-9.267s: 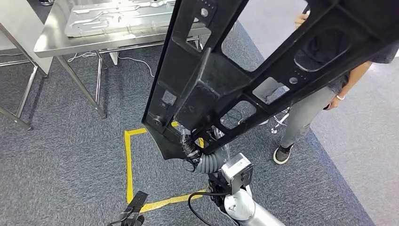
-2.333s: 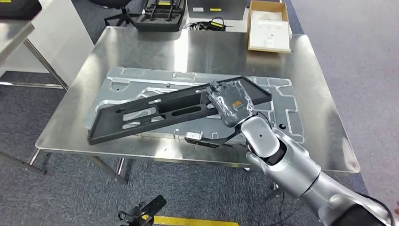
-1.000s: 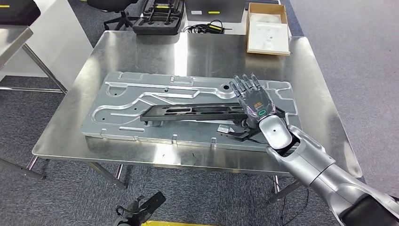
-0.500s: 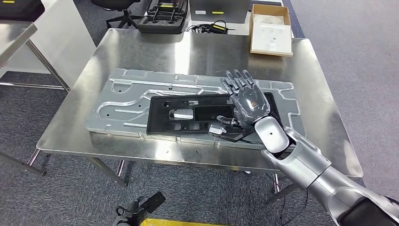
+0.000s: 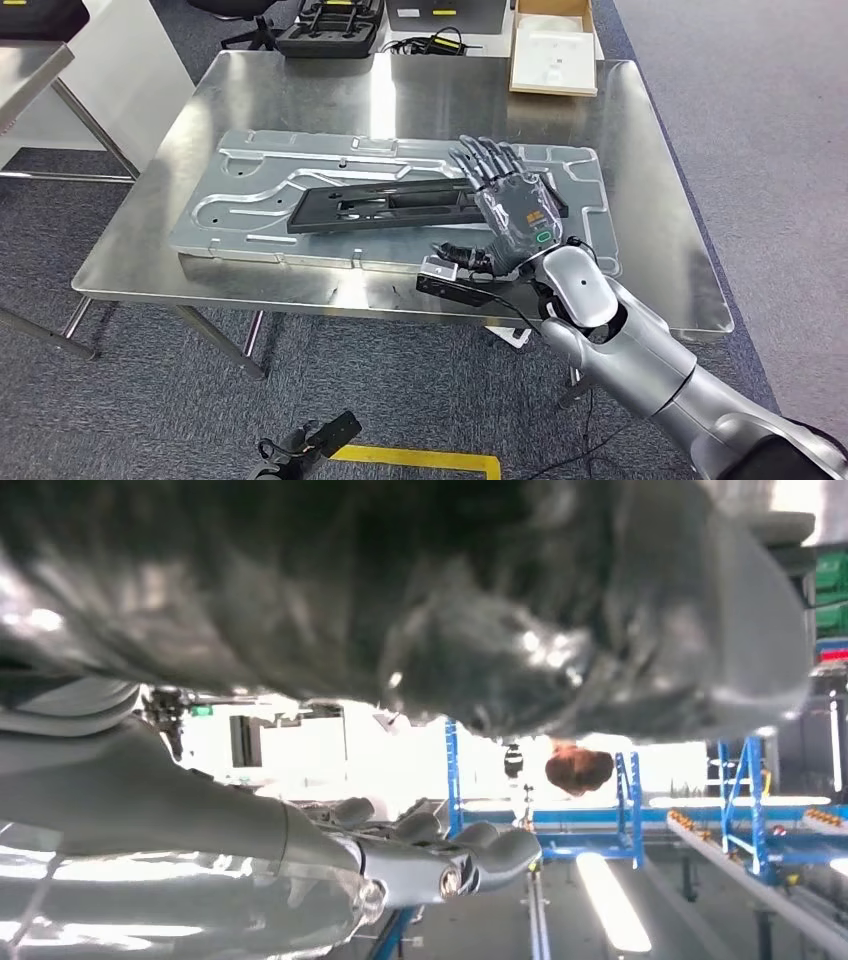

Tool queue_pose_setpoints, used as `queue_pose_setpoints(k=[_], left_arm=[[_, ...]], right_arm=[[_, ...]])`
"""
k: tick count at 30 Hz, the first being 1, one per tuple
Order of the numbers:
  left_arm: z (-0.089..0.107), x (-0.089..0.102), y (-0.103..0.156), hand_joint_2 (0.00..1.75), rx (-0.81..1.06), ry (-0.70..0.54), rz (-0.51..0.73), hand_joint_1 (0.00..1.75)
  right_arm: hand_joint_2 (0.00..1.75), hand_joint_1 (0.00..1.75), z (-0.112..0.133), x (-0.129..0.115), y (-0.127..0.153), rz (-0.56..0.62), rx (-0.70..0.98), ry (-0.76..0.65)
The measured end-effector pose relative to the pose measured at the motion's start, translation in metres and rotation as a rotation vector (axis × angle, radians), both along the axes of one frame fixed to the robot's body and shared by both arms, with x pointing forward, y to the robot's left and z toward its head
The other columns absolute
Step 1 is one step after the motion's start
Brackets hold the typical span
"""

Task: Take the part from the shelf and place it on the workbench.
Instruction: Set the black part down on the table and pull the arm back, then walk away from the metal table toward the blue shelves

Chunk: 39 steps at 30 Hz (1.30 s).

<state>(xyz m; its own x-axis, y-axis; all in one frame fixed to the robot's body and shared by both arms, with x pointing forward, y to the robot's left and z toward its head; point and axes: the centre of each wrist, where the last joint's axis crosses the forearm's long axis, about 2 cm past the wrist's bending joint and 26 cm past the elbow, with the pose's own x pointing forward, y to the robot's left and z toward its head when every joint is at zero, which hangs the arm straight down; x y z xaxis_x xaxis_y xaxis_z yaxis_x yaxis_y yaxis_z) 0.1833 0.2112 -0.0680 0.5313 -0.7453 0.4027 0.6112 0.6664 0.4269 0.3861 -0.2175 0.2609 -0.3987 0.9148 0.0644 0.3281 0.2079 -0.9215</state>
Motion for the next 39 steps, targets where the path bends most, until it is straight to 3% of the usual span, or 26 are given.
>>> queue_pose_setpoints(k=[9, 16, 23, 30, 34, 39], left_arm=[[0.001, 0.000, -0.004, 0.00, -0.008, 0.004, -0.027, 0.00], [0.001, 0.000, -0.007, 0.00, -0.012, 0.009, -0.050, 0.00], [0.001, -0.001, -0.008, 0.00, -0.020, 0.011, -0.049, 0.00], [0.002, 0.001, -0.010, 0.00, -0.030, 0.005, -0.039, 0.00], [0.004, 0.005, -0.012, 0.00, -0.041, -0.015, -0.026, 0.00], [0.003, 0.002, -0.011, 0.00, -0.054, -0.004, 0.008, 0.00]], right_arm=[[0.00, 0.00, 0.011, -0.009, 0.002, 0.067, 0.144, 0.006], [0.00, 0.00, 0.013, -0.025, 0.016, 0.197, 0.328, -0.028], [0.00, 0.00, -0.003, -0.042, 0.034, 0.270, 0.555, -0.092], [0.00, 0.00, -0.013, -0.048, 0.039, 0.275, 0.683, -0.053], [0.00, 0.00, -0.033, -0.052, 0.035, 0.252, 0.780, 0.020], [0.00, 0.00, -0.096, -0.068, 0.019, 0.117, 0.842, 0.152]])
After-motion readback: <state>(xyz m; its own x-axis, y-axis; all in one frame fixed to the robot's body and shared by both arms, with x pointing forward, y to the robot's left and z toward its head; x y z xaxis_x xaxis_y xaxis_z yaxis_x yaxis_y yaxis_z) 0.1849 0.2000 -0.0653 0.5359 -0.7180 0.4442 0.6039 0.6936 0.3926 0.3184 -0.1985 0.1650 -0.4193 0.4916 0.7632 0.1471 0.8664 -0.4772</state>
